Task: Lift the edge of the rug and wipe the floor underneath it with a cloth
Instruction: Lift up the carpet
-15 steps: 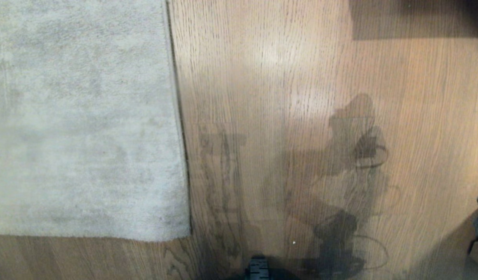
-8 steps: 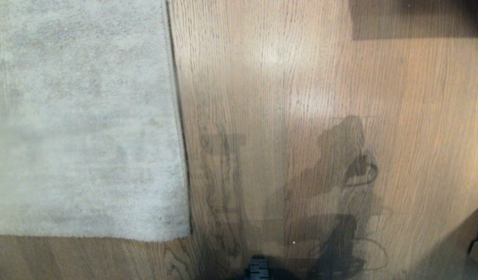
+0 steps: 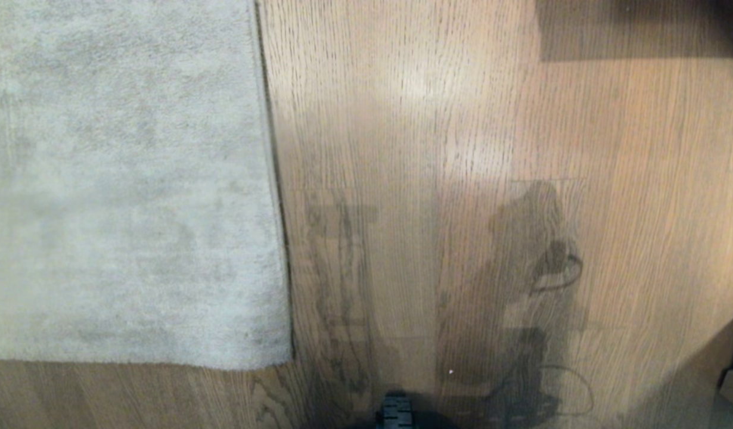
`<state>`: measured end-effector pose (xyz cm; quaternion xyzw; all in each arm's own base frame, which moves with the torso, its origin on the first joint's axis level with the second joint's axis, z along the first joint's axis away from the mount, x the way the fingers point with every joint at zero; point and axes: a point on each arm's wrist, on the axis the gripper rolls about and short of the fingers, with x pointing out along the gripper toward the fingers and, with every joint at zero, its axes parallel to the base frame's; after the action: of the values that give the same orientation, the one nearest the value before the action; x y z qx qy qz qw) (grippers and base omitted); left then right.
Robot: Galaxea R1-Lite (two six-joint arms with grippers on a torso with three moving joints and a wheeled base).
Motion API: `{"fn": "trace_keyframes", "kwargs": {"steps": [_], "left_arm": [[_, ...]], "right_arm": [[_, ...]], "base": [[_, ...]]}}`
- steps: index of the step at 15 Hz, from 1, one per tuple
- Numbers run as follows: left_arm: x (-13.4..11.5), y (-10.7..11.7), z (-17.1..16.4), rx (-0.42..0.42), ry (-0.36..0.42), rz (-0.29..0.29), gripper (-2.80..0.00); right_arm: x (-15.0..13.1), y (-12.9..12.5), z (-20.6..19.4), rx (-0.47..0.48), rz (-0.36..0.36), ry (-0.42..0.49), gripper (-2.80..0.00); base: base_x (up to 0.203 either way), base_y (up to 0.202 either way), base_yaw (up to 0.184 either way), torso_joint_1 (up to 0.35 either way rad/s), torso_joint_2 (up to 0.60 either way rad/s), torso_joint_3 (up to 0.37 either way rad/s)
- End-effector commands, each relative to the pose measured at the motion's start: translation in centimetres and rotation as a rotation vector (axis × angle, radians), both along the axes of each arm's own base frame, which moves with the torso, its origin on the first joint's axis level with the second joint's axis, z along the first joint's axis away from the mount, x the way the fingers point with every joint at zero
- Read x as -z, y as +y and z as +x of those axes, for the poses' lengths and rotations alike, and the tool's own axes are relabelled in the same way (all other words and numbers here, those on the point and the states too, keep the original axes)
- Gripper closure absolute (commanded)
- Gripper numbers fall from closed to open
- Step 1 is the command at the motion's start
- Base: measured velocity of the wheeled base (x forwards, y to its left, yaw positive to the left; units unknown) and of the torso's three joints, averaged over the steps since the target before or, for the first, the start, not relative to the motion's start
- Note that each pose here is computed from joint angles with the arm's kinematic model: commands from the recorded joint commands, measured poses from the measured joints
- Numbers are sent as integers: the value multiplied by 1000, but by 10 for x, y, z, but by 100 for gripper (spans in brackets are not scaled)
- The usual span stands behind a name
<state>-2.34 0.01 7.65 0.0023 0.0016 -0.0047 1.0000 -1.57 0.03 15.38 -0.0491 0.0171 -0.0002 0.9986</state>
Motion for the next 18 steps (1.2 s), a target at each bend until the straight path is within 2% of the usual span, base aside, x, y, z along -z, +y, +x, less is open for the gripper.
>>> {"fn": "trace_keyframes", "kwargs": {"steps": [1,8,12,18], "left_arm": [[0,0,0,0,0,0,0],[0,0,0,0,0,0,0],[0,0,0,0,0,0,0],[0,0,0,0,0,0,0]], "right_arm": [[12,-1,-7,0,-3,-16,0],[67,-1,-14,11,-45,-6,0],[73,0,-10,-27,-44,-13,0],[79,0,-7,-34,-36,-18,0]], "base": [[0,0,0,0,0,0],[0,0,0,0,0,0],[0,0,0,0,0,0],[0,0,0,0,0,0]]}}
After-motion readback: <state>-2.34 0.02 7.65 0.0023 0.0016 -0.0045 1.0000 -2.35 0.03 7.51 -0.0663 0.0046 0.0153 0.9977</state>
